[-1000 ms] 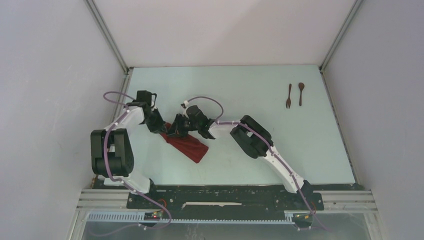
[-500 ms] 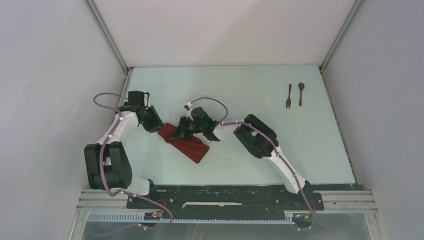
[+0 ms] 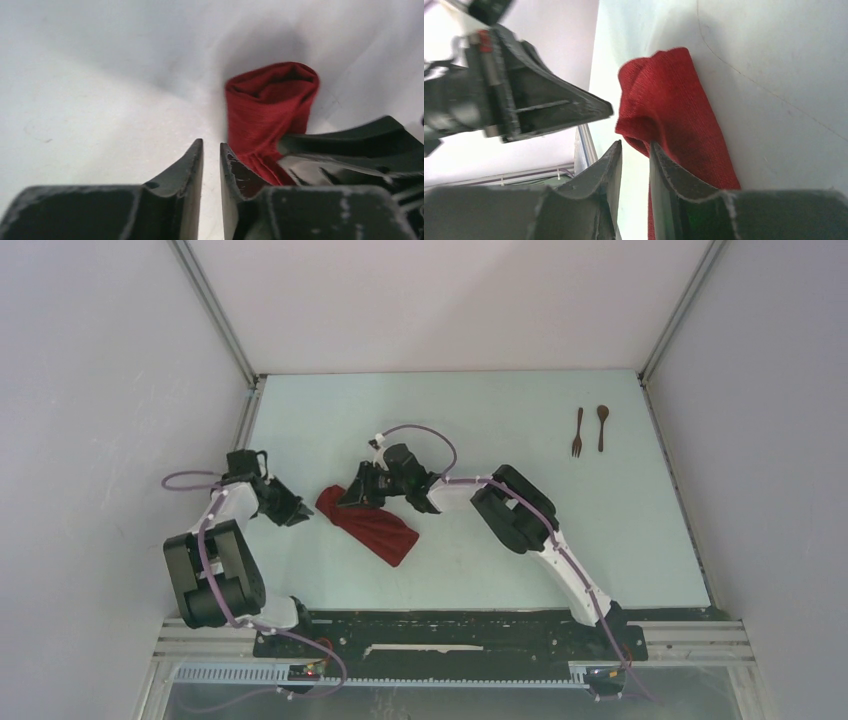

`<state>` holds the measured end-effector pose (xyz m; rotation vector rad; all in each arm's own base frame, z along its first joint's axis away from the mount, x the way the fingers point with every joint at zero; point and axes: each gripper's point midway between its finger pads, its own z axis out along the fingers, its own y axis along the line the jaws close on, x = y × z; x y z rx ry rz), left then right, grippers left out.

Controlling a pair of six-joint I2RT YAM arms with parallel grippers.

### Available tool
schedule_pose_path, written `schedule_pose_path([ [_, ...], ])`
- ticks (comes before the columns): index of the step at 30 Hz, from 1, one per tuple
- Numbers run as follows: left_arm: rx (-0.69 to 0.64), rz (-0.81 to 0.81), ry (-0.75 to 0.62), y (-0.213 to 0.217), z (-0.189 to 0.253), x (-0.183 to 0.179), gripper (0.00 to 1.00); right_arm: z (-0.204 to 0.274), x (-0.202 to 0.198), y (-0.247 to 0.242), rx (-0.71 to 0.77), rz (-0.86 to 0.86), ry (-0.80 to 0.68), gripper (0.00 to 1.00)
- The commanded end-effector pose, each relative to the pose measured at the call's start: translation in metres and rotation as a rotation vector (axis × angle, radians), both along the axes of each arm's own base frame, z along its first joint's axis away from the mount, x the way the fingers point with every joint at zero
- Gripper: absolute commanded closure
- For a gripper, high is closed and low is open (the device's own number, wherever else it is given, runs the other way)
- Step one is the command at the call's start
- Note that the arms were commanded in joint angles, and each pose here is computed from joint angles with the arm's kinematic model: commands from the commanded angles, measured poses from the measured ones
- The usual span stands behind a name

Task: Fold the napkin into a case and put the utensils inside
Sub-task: Place the smaller rectangle folded napkin at the center of the board.

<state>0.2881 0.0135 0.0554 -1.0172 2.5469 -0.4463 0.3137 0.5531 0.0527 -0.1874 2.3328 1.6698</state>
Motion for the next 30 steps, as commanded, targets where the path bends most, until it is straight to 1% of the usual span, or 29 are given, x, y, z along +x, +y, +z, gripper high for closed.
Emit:
schedule_pose_path([
  [1,-0.140,0.087,-0.032,0.000,-0.007,0.008,0.78,0.029,0.010,0.010,0.060,0.012,-0.052,0.65],
  [3,-0.171,0.101,-0.003,-0.001,-0.017,0.009,0.78,0.028,0.011,0.012,0.052,0.010,-0.053,0.63],
  [6,-0.200,0.120,0.000,-0.003,-0.024,0.013,0.79,0.025,0.016,0.019,0.046,0.018,-0.060,0.63],
  [7,-0.199,0.125,0.002,-0.002,-0.026,0.014,0.79,0.017,0.015,0.021,0.033,0.023,-0.049,0.64],
  [10,-0.189,0.129,0.008,0.000,-0.029,0.014,0.79,0.008,0.012,0.025,0.027,0.028,-0.037,0.74],
  [21,-0.230,0.125,0.047,-0.005,-0.046,0.014,0.80,-0.010,0.008,0.025,0.008,0.020,-0.012,0.82],
  [24,-0.239,0.127,0.053,-0.006,-0.048,0.014,0.80,-0.019,-0.001,0.033,-0.008,0.027,-0.009,0.82],
  [29,-0.239,0.124,0.056,-0.006,-0.049,0.015,0.80,-0.045,-0.012,0.049,-0.139,0.005,-0.045,0.79],
  [30,-0.238,0.123,0.056,-0.006,-0.049,0.015,0.80,-0.043,-0.015,0.055,-0.135,0.019,-0.052,0.78],
])
